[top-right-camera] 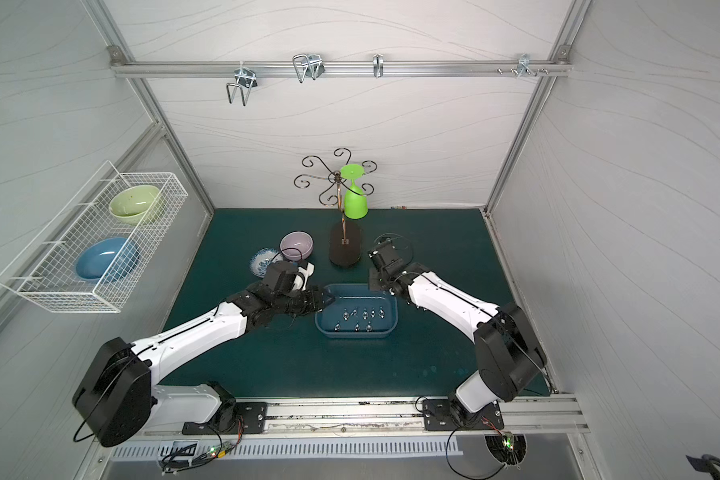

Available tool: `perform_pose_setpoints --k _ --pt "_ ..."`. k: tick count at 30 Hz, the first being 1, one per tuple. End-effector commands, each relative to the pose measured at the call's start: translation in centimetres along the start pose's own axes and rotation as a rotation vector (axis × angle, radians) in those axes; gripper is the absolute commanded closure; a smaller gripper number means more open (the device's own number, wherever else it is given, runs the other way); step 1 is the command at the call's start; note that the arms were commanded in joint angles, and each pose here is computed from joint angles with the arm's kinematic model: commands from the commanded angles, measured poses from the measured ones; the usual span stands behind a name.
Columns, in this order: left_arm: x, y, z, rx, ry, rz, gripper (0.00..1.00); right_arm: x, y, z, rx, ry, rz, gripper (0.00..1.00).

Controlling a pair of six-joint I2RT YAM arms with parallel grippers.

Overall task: Take out the wing nut from the storage box
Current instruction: Place the wing nut at the center of the board.

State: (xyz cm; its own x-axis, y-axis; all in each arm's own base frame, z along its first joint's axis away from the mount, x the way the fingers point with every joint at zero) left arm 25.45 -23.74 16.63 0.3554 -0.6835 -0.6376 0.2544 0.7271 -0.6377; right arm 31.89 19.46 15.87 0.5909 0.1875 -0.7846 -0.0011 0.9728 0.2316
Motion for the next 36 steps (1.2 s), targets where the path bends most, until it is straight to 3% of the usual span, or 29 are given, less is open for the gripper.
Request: perform_pose_setpoints --k 1,5,9,20,36 --pt "1.2 -3.3 0.6 0.092 0.015 -0.07 0.53 0.8 -6.5 0.0 0.097 0.032 -0.133 1.0" --pt "3.4 -5.9 0.0 0.138 0.072 -0.122 0.53 1.8 -12.0 1.0 0.245 0.029 -0.194 1.0" --pt "5.2 -7.7 -0.5 0.165 0.116 -0.163 0.54 3.0 -14.4 1.4 0.326 0.037 -0.217 1.0" --pt "6.5 -8.3 -1.0 0.177 0.147 -0.194 0.53 5.6 -16.4 2.3 0.368 0.062 -0.295 1.0" --pt "6.4 -8.2 -1.3 0.175 0.166 -0.183 0.53 7.2 -17.0 1.0 0.427 0.173 -0.284 1.0"
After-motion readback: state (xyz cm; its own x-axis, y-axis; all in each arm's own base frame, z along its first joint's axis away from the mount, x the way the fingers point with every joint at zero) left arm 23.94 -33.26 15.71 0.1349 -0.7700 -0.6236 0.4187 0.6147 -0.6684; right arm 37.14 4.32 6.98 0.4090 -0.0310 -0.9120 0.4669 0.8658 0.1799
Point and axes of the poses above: each gripper's point midway between its finger pads, its own x axis out along the fingers, its own y axis along the line the jaws close on, z = x × y, the point moved 4 cm from there along -x, back along the fingers, and after that the axes turned 9 degrees about x, right-handed, at the moved point
